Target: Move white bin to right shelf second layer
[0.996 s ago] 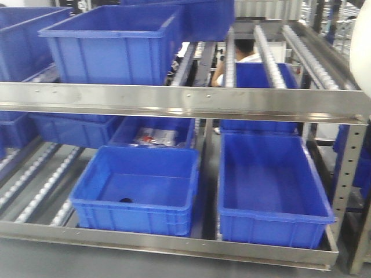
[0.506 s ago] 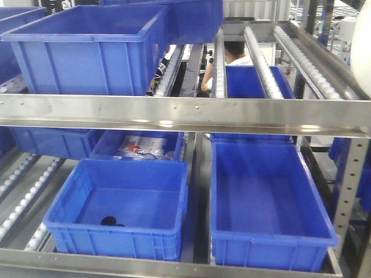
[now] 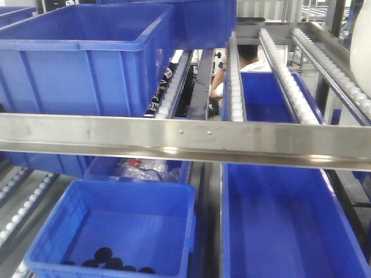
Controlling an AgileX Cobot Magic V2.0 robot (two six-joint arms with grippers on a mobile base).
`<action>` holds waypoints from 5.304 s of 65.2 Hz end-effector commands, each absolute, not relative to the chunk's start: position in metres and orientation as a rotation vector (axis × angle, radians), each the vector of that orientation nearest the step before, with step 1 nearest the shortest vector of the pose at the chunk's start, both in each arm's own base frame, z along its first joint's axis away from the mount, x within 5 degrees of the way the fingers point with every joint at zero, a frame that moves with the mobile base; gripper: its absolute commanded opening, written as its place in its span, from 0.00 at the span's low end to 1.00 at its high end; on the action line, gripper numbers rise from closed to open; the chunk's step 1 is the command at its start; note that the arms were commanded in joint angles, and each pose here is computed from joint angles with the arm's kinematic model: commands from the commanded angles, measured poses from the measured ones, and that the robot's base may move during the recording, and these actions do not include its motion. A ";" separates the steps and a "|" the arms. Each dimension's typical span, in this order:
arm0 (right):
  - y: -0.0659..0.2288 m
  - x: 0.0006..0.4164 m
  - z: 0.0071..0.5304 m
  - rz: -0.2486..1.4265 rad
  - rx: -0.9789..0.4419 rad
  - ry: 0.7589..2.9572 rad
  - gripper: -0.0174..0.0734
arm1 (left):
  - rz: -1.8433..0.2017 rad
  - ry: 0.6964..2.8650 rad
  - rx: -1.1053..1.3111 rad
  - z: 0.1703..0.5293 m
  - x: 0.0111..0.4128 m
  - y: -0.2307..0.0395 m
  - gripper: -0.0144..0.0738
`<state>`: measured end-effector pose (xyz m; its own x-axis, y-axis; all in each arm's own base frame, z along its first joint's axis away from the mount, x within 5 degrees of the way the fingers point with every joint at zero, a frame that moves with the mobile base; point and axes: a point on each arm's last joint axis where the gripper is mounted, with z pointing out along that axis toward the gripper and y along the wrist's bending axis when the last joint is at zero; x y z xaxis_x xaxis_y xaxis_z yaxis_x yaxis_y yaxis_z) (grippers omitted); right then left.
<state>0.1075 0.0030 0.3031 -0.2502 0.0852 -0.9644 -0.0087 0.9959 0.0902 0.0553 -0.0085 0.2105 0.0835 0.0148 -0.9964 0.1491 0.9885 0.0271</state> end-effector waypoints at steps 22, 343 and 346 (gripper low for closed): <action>0.002 0.109 0.323 0.080 0.054 1.686 0.22 | -0.110 1.420 0.115 0.208 0.055 -0.008 0.26; 0.056 0.276 0.267 0.180 -0.123 2.233 0.22 | -0.110 1.420 0.115 0.208 0.055 -0.008 0.26; 0.057 0.277 0.265 0.179 -0.123 2.239 0.22 | -0.110 1.420 0.115 0.208 0.055 -0.008 0.26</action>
